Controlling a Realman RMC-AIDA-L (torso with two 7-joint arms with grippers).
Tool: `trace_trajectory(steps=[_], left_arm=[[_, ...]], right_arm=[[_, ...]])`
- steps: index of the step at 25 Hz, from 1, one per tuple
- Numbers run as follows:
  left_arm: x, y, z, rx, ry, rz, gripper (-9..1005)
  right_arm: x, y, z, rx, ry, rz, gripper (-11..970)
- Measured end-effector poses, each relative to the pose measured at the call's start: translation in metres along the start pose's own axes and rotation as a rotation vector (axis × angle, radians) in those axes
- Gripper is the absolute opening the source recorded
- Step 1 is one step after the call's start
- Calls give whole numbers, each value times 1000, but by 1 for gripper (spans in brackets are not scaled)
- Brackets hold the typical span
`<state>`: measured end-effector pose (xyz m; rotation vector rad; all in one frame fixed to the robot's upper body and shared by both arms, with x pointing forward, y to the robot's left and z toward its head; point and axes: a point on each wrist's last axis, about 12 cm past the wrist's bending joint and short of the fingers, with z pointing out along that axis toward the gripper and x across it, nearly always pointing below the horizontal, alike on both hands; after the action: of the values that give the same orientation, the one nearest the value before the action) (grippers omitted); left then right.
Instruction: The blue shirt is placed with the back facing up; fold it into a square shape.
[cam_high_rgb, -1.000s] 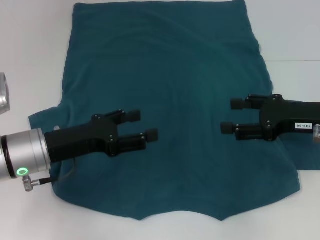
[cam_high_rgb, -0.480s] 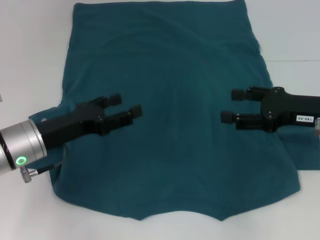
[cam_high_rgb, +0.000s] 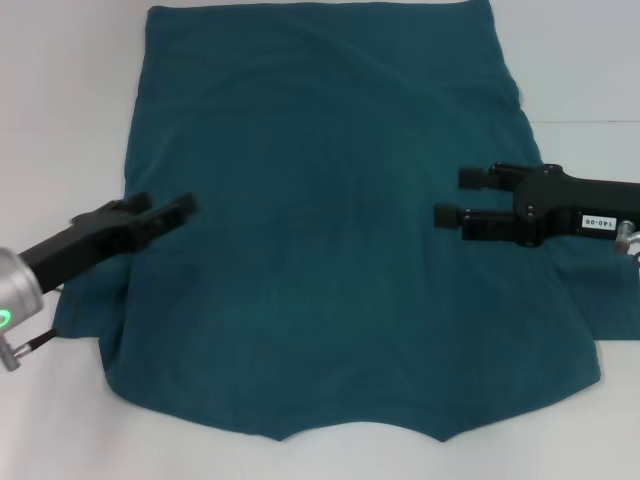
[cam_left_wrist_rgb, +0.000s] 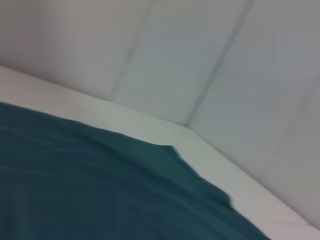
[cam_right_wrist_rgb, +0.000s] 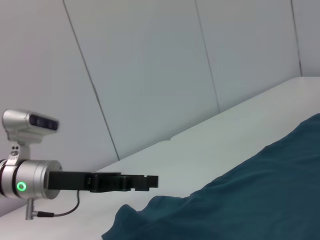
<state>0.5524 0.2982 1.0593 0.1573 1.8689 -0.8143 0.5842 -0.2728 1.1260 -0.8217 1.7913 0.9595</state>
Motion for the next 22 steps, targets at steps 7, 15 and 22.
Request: trace_trajectory(steps=[7,15,22], left_arm=[[9,14,-24,-84,-29,-40,842],[22,24,-49,-161,-50,-85,836],[33,31,-60,-223,-49,-115,831]], right_arm=[[-1,0,7,13,-5,3,876],[-3,0,10,11,-6,-2,876],[-3,0,13,8,0,-1,876]])
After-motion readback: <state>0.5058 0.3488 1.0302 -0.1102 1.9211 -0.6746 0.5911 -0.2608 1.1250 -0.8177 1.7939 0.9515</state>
